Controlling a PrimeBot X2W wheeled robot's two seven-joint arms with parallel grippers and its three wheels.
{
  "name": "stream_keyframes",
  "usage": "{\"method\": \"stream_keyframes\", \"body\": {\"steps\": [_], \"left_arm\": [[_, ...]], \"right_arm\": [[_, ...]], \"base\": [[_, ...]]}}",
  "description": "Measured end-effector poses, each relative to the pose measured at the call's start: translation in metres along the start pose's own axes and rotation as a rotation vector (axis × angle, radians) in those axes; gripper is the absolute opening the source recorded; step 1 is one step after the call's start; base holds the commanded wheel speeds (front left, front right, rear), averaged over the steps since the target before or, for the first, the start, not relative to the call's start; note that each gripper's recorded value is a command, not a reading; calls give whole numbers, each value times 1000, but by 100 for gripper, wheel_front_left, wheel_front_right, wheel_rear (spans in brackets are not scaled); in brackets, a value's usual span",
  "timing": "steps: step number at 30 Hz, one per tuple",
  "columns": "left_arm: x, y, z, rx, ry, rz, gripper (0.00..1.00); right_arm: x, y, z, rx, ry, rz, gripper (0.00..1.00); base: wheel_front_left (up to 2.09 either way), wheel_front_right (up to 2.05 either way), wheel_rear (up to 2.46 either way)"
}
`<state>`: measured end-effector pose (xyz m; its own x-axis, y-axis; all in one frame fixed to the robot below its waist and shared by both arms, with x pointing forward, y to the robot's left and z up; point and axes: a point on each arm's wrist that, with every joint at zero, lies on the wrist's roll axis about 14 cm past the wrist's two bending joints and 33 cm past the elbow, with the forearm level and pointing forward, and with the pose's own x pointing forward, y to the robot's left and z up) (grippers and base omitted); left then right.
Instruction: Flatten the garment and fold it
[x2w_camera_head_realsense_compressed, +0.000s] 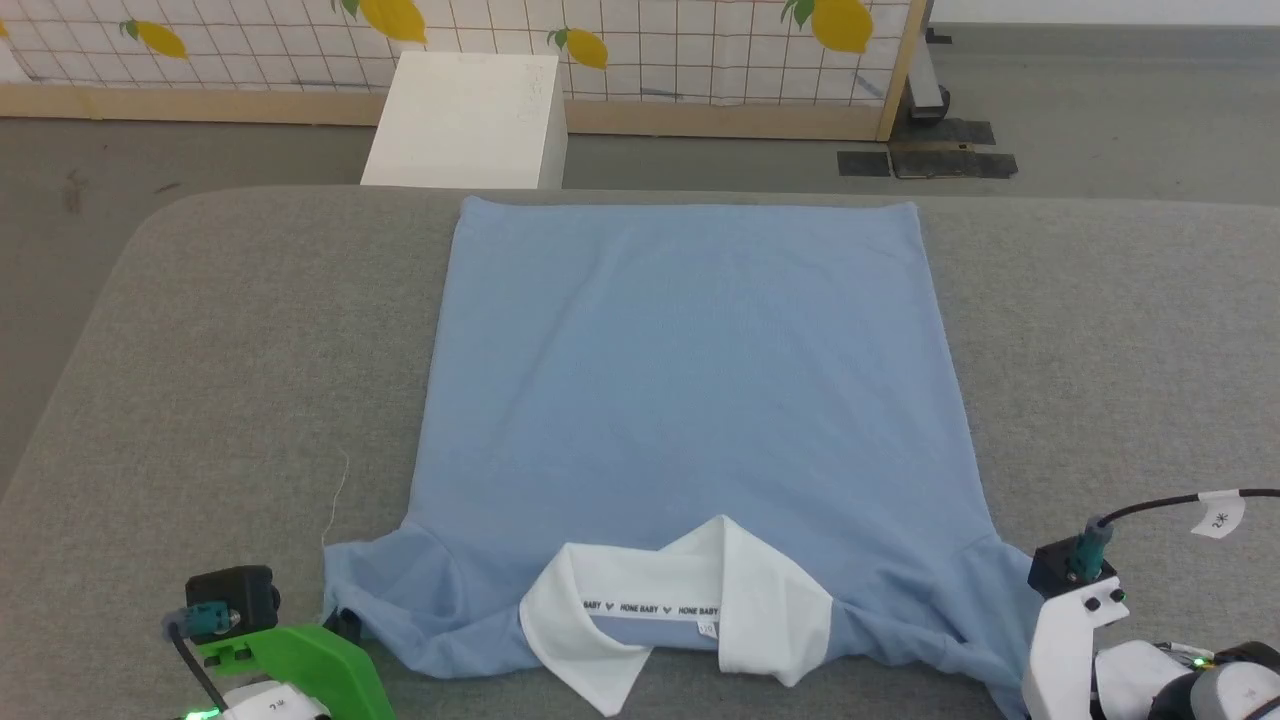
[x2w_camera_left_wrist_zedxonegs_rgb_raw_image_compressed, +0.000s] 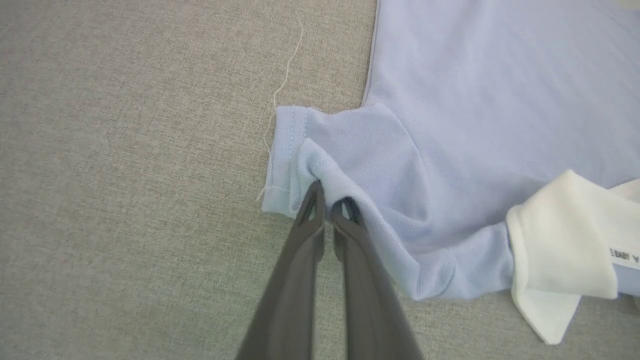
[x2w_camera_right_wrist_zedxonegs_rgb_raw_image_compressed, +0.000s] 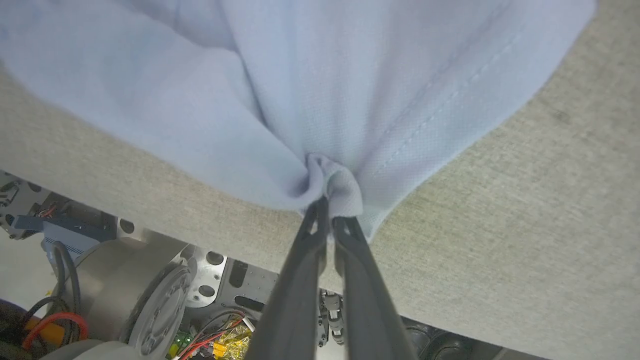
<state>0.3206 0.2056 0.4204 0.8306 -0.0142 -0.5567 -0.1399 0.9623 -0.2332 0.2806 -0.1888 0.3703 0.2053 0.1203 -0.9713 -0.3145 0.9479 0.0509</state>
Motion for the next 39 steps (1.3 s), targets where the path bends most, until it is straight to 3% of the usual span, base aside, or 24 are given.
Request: {"method": "stream_keyframes", "body": {"steps": [1,2,3,10,14,22,28,39], "left_arm": [[0,0,1,-3,-6,1,0],[0,1,1,-4,-8,2,0],[0,1,1,-5,-9,2,0],[-6,0,6,-16,-41,-3,0],[-11,0,12,-22,-71,-2,0],[-15,-1,15,-22,-81,-5,0],[-11,0,14,-17,-69,-2,0],[20,-10,43,25,-104,-33,0]], "right_arm": [[0,0,2,2,-8,2,0],[0,-1,4,5,-22,3,35],[-1,-1,6,12,-34,7,100],[-26,-5,43,135,-267,67,100],[-66,-16,81,229,-528,87,100],[-136,-50,131,351,-998,-2,100],[-144,-54,159,384,-1129,-12,100],[-132,-80,255,282,-1100,-83,100]], "base": [[0,0,0],[0,0,0],[0,0,0],[0,0,0],[0,0,0],[0,0,0],[0,0,0],[0,0,0]]}}
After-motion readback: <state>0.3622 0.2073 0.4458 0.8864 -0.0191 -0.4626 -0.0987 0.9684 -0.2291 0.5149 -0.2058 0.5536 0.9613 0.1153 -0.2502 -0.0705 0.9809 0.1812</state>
